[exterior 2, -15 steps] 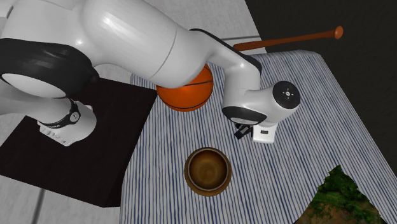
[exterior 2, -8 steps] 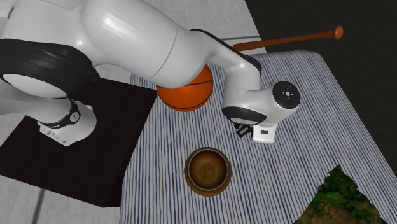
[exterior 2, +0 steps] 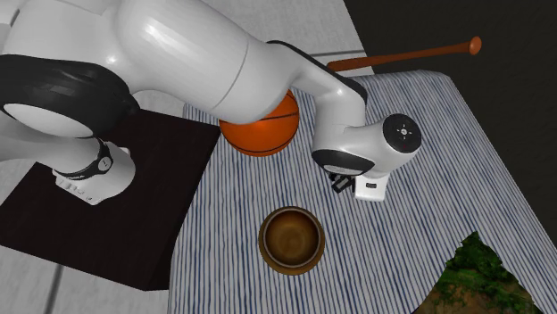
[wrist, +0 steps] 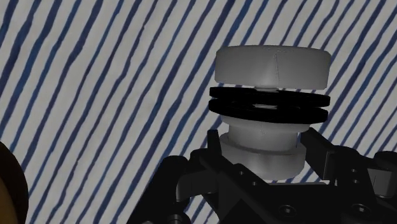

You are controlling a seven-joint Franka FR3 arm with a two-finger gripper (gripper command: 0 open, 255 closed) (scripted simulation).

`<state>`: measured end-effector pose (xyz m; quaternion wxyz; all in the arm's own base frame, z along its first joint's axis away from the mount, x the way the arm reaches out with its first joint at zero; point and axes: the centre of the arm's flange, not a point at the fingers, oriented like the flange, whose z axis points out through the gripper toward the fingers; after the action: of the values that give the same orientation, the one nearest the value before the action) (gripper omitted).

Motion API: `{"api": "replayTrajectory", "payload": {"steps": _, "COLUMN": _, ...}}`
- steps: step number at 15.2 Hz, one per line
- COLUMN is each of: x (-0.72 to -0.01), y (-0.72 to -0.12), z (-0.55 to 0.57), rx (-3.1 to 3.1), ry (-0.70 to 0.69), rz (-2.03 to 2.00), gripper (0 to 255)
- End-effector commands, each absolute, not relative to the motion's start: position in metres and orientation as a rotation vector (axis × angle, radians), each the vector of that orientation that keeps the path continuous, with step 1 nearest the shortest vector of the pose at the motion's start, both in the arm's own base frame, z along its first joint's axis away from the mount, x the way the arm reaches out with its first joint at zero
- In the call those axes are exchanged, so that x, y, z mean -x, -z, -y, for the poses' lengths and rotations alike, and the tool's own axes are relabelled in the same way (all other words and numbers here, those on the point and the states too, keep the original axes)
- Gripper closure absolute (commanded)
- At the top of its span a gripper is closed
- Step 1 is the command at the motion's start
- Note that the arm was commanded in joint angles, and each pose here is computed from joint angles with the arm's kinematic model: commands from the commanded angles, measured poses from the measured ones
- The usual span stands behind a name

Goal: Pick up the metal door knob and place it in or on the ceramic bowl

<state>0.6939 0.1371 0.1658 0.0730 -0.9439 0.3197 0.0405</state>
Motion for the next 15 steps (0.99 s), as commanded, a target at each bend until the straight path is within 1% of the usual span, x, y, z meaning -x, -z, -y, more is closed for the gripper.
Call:
{"api": "replayTrajectory", "payload": {"steps": 1, "x": -0.693, "y": -0.165, "z": -0.138, "rx": 2.835, "ry": -0.123, "rz": -0.959, "gripper": 255}}
{"api": "replayTrajectory", "payload": {"steps": 15, "x": -0.693, "y": -0.239, "z": -0.138, "rx": 2.835, "ry": -0.123, "rz": -0.959, "gripper": 255}}
